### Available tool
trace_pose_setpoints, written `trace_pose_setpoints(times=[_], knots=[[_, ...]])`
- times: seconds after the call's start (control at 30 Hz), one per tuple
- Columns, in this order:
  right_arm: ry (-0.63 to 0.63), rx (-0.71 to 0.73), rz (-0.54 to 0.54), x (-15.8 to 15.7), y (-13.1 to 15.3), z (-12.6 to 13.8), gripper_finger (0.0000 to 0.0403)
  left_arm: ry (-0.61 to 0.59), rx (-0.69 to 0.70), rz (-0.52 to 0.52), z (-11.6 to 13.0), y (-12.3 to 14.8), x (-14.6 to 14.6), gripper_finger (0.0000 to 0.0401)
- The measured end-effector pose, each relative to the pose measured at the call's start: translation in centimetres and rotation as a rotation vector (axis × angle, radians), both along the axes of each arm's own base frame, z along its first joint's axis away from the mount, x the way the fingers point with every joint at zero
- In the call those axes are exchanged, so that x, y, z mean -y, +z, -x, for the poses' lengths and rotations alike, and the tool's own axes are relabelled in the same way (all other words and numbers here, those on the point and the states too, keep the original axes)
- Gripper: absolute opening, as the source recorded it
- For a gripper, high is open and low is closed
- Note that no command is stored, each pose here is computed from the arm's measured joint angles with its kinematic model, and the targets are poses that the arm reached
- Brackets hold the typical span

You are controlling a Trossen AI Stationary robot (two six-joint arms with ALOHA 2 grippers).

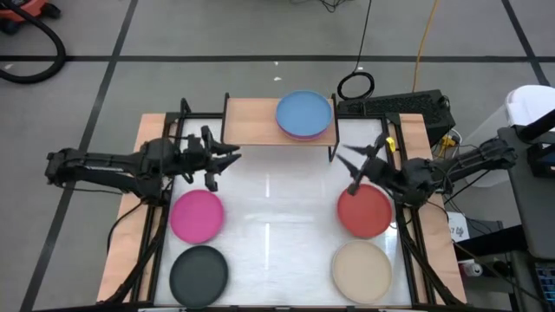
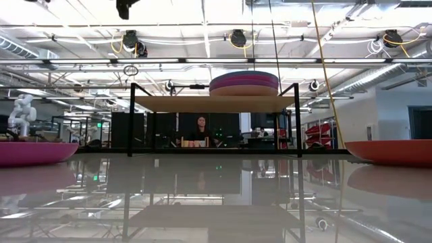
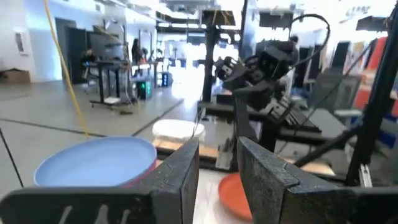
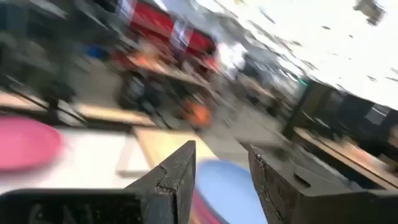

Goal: Place and stack plates onto a shelf
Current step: Put the orange plate on the shelf

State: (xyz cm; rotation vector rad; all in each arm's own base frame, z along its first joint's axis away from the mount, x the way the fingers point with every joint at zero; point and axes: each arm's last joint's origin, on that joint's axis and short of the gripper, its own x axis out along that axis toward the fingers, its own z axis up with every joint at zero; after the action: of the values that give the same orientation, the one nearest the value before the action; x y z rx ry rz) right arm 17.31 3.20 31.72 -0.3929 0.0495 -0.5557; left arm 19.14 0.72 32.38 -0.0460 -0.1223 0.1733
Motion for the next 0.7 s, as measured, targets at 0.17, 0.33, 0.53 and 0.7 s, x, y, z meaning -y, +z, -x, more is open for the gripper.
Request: trace_pose_setpoints(times=[0.17, 0.33, 0.53, 0.7], knots=[[-0.077, -0.147, -0.044, 0.1, 2.2, -1.2, 0.0132, 0.011, -0.026, -0.036, -0.3, -0.8, 0.0, 0.0115], [0.027, -0.301, -0.139, 0.4, 4.5, -3.4, 0.0132, 0.050, -0.021, -0.068, -0.2, -0.7, -0.5, 0.0115], [0.151, -0.600, -0.276, 0.8, 3.1, -6.4, 0.0132, 0.058, -0.032, -0.071, -0.2, -0.7, -0.7, 0.0115], [0.160, -0.861, -0.533, 0.4, -1.5, -7.0, 0.0132, 0.016, -0.027, -0.023, -0.3, -0.8, -0.4, 0.0115]])
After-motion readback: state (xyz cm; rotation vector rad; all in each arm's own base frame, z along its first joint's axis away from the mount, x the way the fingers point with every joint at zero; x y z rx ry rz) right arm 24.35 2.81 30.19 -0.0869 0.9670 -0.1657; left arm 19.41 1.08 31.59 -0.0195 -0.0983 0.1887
